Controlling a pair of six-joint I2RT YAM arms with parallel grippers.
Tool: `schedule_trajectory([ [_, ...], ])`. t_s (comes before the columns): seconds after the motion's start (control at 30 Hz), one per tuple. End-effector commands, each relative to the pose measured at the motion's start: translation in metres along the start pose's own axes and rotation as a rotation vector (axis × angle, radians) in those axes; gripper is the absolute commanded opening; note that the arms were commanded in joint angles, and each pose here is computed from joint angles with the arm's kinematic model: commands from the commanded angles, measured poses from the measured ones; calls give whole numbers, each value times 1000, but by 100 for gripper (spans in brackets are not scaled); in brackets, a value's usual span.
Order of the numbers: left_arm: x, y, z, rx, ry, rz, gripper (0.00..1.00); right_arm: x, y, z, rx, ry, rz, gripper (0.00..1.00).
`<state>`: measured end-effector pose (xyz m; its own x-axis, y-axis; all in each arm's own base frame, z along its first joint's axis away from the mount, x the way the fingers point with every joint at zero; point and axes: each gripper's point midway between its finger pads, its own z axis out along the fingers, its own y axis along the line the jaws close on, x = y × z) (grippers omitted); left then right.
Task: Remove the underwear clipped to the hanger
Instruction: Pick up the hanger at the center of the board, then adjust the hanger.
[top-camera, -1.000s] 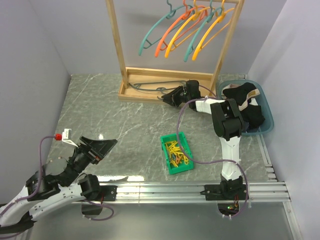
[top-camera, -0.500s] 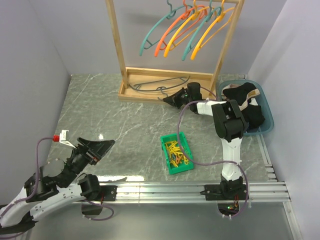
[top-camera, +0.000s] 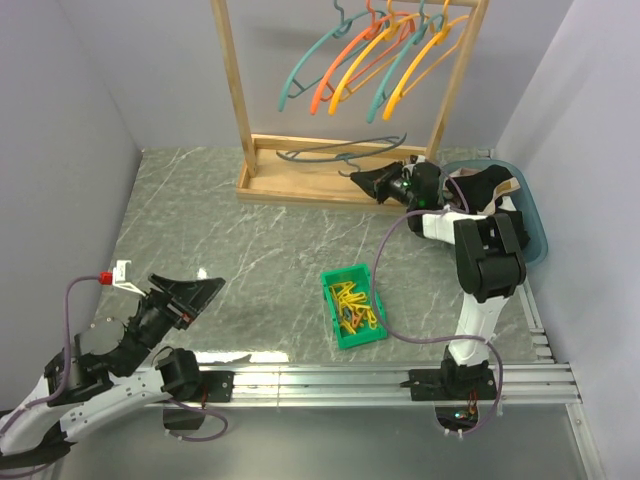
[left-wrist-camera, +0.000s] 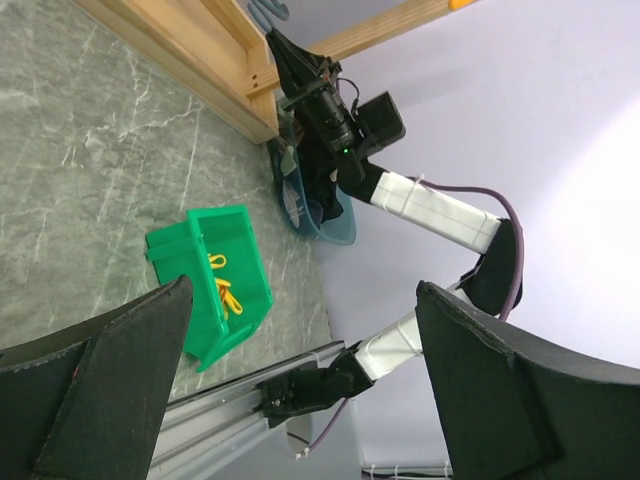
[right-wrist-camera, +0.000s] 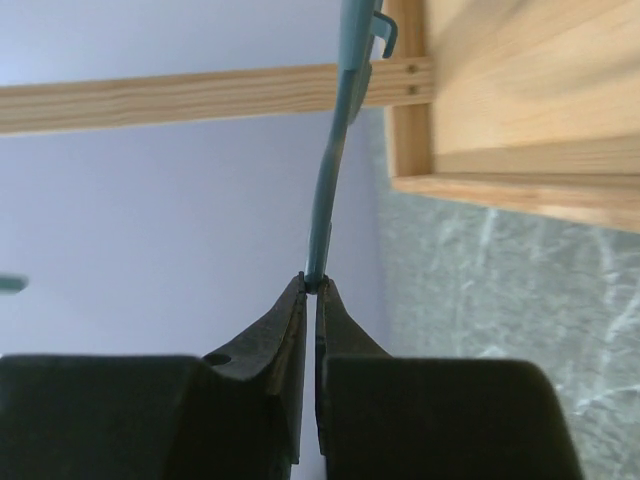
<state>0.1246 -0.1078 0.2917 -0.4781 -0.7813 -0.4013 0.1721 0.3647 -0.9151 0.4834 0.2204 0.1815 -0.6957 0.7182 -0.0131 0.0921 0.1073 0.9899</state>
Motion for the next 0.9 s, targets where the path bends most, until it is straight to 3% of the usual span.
schedule_trajectory([
  [0.0, -10, -11, -2, 11, -24, 0, 100, 20, 54, -22, -216, 90, -53, 0],
  [0.27, 3, -9, 8, -30, 34, 164, 99, 84, 35, -85, -210, 220, -168, 0],
  [0.47, 55, -25, 39, -46, 286, 483, 99, 129, 6, -133, -101, 303, -262, 0],
  [0.6, 84, -19, 68, -121, 428, 704, 100, 143, 14, -160, -73, 303, -350, 0],
  [0.87, 83, -14, 86, -153, 475, 1006, 100, 157, 25, -183, -54, 321, -368, 0],
])
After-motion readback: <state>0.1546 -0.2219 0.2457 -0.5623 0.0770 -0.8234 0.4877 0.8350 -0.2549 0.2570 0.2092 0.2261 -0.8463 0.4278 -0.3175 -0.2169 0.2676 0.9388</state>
